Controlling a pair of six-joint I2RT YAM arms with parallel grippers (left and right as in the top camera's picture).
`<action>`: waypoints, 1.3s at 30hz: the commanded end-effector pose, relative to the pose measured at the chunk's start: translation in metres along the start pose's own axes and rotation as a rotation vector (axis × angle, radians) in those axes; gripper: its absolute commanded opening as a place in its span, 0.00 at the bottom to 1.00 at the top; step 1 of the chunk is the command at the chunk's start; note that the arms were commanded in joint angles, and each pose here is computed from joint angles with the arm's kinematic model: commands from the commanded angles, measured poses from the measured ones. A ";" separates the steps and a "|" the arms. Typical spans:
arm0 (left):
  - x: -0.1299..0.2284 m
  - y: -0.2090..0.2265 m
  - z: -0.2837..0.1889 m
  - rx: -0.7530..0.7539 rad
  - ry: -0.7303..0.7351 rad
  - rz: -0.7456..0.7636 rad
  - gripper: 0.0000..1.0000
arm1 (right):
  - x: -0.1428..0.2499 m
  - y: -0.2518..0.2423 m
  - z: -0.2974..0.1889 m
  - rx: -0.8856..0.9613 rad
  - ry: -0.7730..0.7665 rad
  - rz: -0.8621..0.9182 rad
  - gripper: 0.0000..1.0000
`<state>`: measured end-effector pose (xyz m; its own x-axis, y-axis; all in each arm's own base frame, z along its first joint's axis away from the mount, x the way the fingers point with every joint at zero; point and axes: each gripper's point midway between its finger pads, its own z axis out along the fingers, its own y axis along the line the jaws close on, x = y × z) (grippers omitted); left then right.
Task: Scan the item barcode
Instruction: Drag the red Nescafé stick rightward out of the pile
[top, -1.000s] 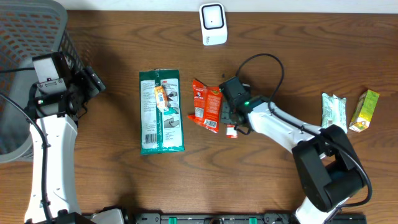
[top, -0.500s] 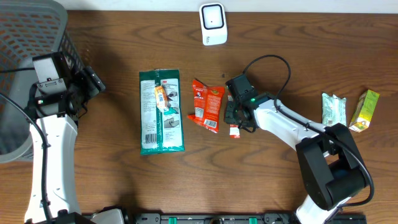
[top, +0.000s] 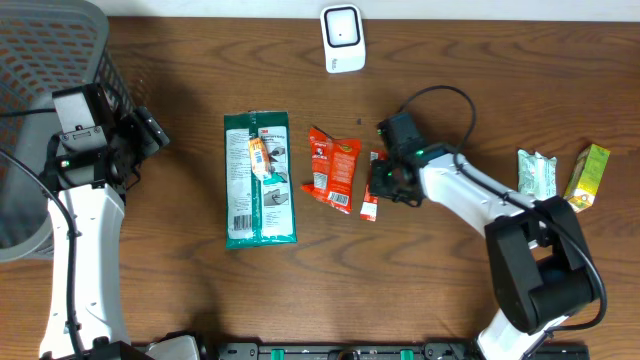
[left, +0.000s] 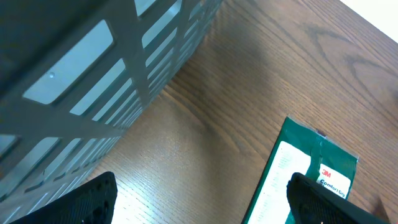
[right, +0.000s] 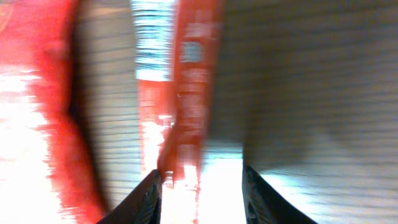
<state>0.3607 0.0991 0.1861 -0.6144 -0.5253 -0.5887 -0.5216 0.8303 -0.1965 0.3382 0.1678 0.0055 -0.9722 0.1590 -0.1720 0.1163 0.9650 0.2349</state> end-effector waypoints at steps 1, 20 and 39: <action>-0.010 0.002 -0.008 -0.006 -0.035 -0.013 0.88 | -0.004 -0.005 -0.010 -0.011 0.010 0.005 0.38; -0.010 0.002 -0.008 -0.006 -0.035 -0.013 0.88 | 0.001 0.007 -0.007 -0.015 0.002 -0.032 0.34; -0.010 0.002 -0.008 -0.006 -0.035 -0.013 0.88 | 0.021 0.008 0.008 0.027 -0.010 -0.008 0.26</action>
<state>0.3607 0.0991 0.1861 -0.6144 -0.5253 -0.5887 -0.5216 0.8303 -0.1965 0.3293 0.1864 0.0012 -0.9723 0.1338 -0.1915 0.0832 0.9643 0.2513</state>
